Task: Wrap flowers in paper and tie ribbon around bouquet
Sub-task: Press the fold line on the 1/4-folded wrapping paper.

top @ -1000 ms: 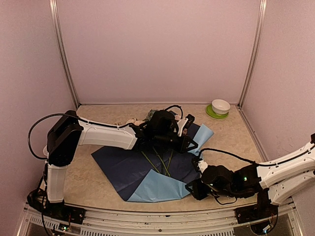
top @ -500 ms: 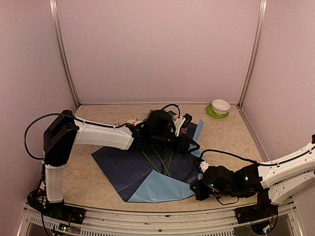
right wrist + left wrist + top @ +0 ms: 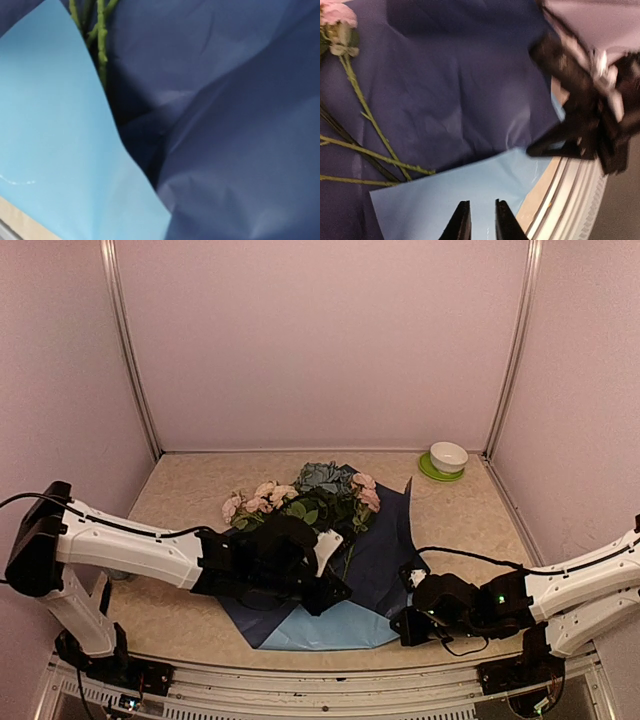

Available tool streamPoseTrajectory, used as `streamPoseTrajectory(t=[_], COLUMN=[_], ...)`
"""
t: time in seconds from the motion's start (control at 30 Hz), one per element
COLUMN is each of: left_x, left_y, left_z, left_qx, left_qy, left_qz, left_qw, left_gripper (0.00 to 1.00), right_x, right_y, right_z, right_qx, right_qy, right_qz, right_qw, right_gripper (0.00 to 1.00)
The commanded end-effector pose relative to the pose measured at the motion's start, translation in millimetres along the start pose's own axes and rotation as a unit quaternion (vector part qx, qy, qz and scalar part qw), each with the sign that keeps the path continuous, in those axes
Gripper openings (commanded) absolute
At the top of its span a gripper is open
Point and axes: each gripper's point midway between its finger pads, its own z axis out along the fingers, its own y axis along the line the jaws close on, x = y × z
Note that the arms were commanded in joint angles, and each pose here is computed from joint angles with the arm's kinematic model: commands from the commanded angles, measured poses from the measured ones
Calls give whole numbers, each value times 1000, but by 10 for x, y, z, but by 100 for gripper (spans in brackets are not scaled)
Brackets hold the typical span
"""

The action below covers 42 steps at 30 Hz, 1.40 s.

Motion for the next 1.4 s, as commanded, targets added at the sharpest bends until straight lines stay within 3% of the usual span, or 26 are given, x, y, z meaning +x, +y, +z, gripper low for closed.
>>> streamPoseTrajectory(t=[0.0, 0.13, 0.27, 0.43, 0.57, 0.7, 0.93, 1.1, 1.37], left_x=[932, 1294, 1621, 1816, 2188, 2504, 2618, 2662, 2925], left_y=[139, -3, 167, 147, 62, 240, 451, 393, 587], left_z=[245, 360, 382, 230, 65, -133, -460, -608, -812], left_qx=[-66, -75, -127, -144, -151, -186, -241, -223, -257], left_qy=[127, 160, 190, 199, 246, 287, 298, 300, 332], left_qz=[8, 33, 13, 0, 3, -31, -68, -95, -139], left_qw=[990, 984, 973, 969, 957, 939, 921, 923, 897], left_gripper=[13, 10, 9, 9, 9, 8, 8, 8, 5], right_x=[3, 5, -24, -9, -4, 0, 15, 33, 1], right_y=[-44, -132, -148, -176, -230, -239, -248, -252, -216], right_z=[-19, -35, -70, -95, -104, -109, -125, -137, -161], right_qx=[12, 32, 30, 22, 27, 29, 32, 41, 47], right_qy=[6, 5, -4, -10, -15, -14, -7, 4, 9], right_qz=[2, -8, -17, -9, -4, -5, -10, -16, -28], right_qw=[1000, 999, 999, 1000, 1000, 999, 999, 999, 998], right_gripper=[0, 0, 0, 0, 0, 0, 0, 0, 0])
